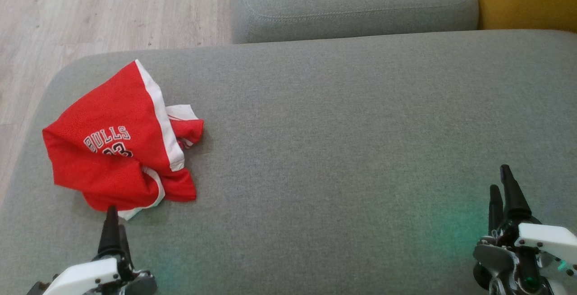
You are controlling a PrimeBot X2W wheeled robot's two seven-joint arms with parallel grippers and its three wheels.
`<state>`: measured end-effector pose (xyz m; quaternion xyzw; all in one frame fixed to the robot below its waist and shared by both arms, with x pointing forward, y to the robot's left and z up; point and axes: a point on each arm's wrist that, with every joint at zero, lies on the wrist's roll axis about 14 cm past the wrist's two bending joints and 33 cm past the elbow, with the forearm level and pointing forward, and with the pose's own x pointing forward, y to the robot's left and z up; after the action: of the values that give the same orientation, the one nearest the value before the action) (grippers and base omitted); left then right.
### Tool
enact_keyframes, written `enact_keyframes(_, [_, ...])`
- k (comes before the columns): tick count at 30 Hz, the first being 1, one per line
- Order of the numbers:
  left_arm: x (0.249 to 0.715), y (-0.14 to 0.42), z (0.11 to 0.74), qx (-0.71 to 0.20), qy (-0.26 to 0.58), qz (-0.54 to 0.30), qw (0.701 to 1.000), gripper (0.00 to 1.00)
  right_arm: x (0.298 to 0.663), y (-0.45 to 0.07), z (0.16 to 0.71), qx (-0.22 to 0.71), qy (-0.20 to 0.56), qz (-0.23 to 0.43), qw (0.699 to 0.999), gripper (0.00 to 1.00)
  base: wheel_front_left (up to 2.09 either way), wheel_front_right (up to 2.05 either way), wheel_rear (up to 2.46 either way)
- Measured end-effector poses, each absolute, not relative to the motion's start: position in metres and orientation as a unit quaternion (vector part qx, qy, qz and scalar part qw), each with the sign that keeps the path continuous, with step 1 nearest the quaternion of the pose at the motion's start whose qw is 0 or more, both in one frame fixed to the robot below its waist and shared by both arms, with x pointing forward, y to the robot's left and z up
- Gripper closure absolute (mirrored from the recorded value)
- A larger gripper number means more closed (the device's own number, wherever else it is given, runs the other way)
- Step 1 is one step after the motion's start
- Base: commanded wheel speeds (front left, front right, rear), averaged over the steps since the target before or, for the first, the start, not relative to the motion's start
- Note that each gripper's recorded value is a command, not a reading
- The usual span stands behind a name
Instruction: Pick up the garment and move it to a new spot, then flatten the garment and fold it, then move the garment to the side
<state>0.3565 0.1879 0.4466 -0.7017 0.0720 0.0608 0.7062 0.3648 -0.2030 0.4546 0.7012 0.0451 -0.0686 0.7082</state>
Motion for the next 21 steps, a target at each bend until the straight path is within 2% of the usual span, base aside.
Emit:
enact_keyframes(15, [0.356,0.196,0.448,-0.673,0.058,0.074,0.734,0.0,0.368,-0.202,0.463,0.646,0.039,-0.061,0.76,0.0,0.0,0.0,0.0])
enact_keyframes(21, [0.359,0.201,0.46,-0.642,0.041,0.066,0.763,0.0,0.371,-0.2,0.472,0.605,0.032,-0.049,0.794,0.0,0.0,0.0,0.0])
